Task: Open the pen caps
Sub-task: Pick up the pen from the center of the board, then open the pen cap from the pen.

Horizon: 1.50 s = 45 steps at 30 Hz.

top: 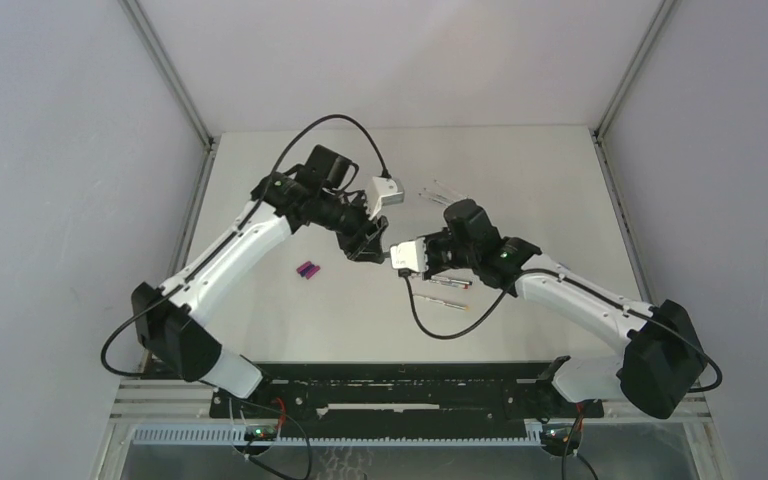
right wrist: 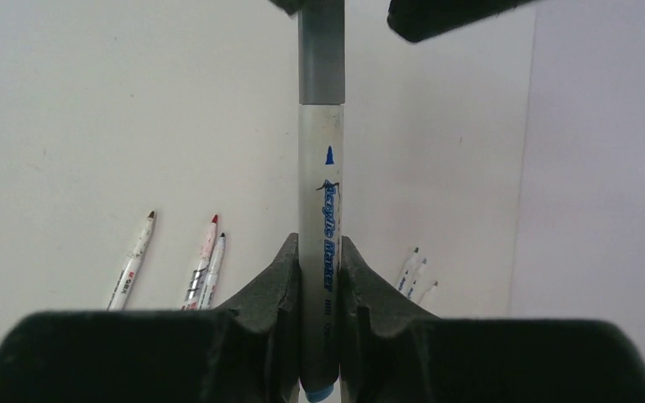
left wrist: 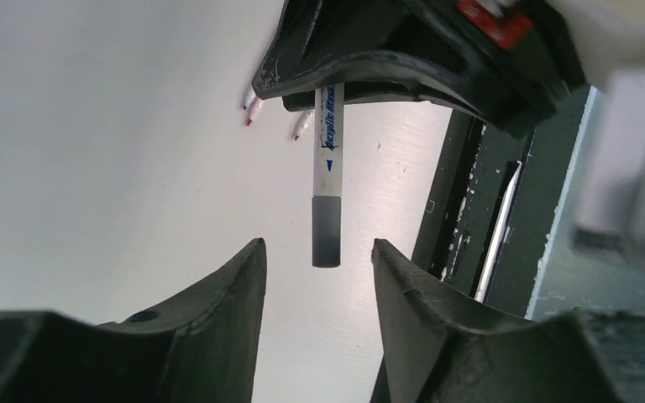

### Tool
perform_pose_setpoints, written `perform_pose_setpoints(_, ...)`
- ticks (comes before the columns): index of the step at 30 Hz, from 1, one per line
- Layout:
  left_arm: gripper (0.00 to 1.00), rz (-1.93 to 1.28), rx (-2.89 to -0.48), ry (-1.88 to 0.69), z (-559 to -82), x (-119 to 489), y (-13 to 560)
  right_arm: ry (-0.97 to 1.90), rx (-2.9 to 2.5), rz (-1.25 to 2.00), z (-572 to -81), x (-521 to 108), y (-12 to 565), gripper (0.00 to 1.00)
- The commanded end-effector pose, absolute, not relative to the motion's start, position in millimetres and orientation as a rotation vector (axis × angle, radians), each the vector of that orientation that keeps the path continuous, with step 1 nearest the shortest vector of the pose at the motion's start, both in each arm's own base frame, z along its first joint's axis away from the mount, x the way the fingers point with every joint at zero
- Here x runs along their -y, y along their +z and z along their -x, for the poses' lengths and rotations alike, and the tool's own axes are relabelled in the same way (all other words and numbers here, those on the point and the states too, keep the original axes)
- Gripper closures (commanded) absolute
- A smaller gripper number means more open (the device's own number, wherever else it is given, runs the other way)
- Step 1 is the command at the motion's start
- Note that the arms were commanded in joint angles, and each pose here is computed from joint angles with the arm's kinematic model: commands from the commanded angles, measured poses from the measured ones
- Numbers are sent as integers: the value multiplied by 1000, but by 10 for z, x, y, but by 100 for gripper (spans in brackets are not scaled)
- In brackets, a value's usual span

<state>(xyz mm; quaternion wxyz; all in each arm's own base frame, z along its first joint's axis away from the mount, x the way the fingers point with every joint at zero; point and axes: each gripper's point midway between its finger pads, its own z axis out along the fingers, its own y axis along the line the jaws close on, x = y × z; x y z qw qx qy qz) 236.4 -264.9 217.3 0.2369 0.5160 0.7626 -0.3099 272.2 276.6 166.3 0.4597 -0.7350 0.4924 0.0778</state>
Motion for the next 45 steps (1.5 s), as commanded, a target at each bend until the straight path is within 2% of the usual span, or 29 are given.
perform_pose_setpoints(1,44,-1418,-1928,-825,-2314,2611,2481,396,-1241,1692,-2667,-2865,2007,100)
perform_pose_setpoints(7,34,-1437,-1876,-830,-2239,2588,2545,647,-1290,1611,-2559,-2881,2132,100)
perform_pose_setpoints(14,34,-1433,-1852,-836,-2215,2599,2589,972,-1405,1516,-2513,-2875,2132,100)
perform_pose_setpoints(15,35,-1428,-1850,-836,-2218,2603,2600,1110,-1466,1469,-2521,-2868,2118,100)
perform_pose_setpoints(21,36,-1412,-1856,-832,-2250,2620,2579,1312,-1564,1408,-2516,-2842,2122,100)
perform_pose_setpoints(29,37,-1403,-1869,-838,-2282,2646,2569,1367,-1460,1470,-2368,-2853,2238,100)
perform_pose_setpoints(41,42,-1481,-1868,-914,-2131,2706,2505,1358,-1468,1543,-2245,-3042,2104,100)
perform_pose_setpoints(45,52,-1487,-1868,-913,-2126,2713,2495,1363,-1477,1546,-2224,-3093,2096,100)
